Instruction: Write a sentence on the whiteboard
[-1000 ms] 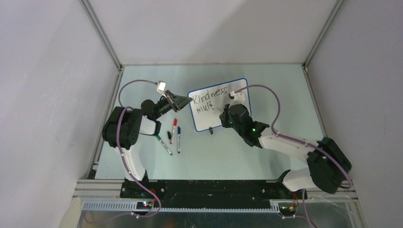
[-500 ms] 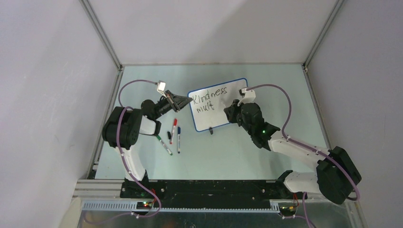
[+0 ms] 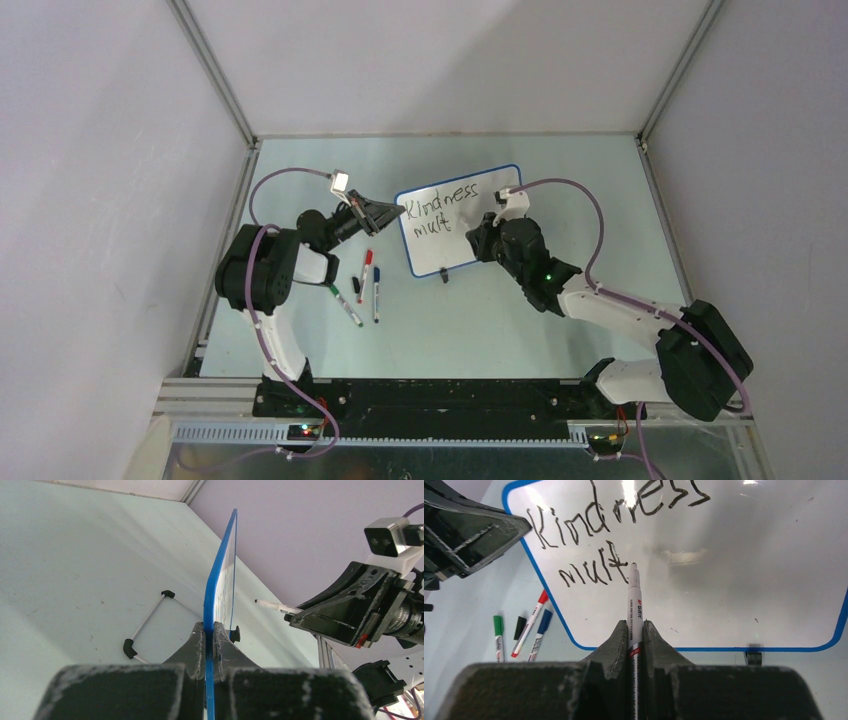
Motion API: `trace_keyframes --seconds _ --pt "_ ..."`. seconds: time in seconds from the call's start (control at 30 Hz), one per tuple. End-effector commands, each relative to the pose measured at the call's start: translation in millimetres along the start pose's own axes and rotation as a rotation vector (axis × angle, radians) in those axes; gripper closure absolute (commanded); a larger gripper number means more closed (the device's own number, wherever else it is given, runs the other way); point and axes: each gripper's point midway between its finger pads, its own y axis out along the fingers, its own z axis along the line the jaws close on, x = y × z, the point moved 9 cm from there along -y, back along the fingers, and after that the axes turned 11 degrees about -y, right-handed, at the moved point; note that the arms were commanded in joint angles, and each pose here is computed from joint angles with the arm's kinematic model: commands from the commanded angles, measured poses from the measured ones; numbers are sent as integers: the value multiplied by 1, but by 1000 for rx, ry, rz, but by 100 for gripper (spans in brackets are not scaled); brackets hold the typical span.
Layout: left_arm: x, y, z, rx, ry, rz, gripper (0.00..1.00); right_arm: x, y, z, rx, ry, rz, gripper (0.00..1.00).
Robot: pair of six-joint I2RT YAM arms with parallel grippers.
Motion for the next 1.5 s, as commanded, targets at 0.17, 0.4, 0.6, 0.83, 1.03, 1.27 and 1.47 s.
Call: trace_keyframes --seconds 0.17,0.4,0.6,0.83,1.03,1.27,1.47 --pt "12 -1 -14 -50 104 -37 100 7 14 10 40 -15 -12 100" --pt "12 0 -15 -52 103 -36 100 10 20 12 54 -21 -16 100" --pt "12 -1 -15 -52 105 -37 100 14 26 14 46 -23 -16 100" --pt "11 -1 -15 -51 104 -36 100 16 30 13 27 -18 -10 100" --pt "12 -1 -15 -51 104 -37 100 15 35 9 3 -5 9 100" --pt "12 -1 -15 -52 107 -38 100 15 36 3 -20 9 17 100" --pt "11 -1 -15 -51 105 -37 100 14 37 2 -20 14 19 100"
